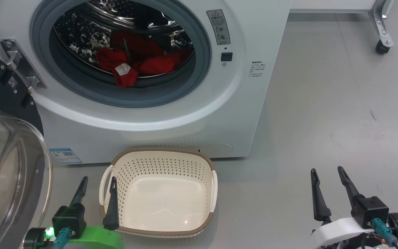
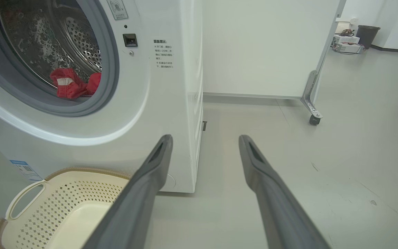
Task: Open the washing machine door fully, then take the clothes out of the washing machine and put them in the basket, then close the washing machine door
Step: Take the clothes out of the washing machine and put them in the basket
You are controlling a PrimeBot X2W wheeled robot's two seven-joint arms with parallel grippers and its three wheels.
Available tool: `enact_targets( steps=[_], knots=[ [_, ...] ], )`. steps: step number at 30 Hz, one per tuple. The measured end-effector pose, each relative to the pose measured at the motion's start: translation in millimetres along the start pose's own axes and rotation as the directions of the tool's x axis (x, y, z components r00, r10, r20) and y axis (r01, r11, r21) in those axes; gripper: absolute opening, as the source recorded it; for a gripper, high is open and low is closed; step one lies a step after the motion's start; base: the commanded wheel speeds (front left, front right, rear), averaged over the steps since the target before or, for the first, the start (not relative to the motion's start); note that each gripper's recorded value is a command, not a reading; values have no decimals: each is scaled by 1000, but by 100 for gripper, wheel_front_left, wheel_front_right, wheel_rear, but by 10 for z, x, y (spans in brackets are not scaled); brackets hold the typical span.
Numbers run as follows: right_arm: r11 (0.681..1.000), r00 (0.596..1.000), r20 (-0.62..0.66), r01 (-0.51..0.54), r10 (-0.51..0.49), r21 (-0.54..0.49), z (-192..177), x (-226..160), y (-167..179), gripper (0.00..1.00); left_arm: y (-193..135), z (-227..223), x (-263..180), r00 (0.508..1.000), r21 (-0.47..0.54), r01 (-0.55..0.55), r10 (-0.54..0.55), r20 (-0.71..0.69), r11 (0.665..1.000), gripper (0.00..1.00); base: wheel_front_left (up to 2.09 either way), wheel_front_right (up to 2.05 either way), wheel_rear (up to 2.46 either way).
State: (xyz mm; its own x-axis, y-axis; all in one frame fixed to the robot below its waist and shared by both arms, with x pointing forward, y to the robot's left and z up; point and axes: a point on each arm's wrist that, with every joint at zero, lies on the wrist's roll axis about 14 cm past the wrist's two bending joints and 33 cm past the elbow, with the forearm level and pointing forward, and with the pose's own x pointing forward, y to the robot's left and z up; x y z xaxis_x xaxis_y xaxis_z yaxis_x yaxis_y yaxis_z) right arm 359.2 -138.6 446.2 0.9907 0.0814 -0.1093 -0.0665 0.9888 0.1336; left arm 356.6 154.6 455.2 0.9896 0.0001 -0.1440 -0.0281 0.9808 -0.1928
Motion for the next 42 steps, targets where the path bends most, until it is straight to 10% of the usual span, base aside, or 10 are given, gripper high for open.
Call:
enact_targets(
  steps=[42],
  knots=[
    [995, 994, -64, 96, -93, 35, -238, 417, -373, 100, -430, -689, 1901, 878, 225, 318, -197, -435, 921, 100, 0, 0, 0]
  ],
)
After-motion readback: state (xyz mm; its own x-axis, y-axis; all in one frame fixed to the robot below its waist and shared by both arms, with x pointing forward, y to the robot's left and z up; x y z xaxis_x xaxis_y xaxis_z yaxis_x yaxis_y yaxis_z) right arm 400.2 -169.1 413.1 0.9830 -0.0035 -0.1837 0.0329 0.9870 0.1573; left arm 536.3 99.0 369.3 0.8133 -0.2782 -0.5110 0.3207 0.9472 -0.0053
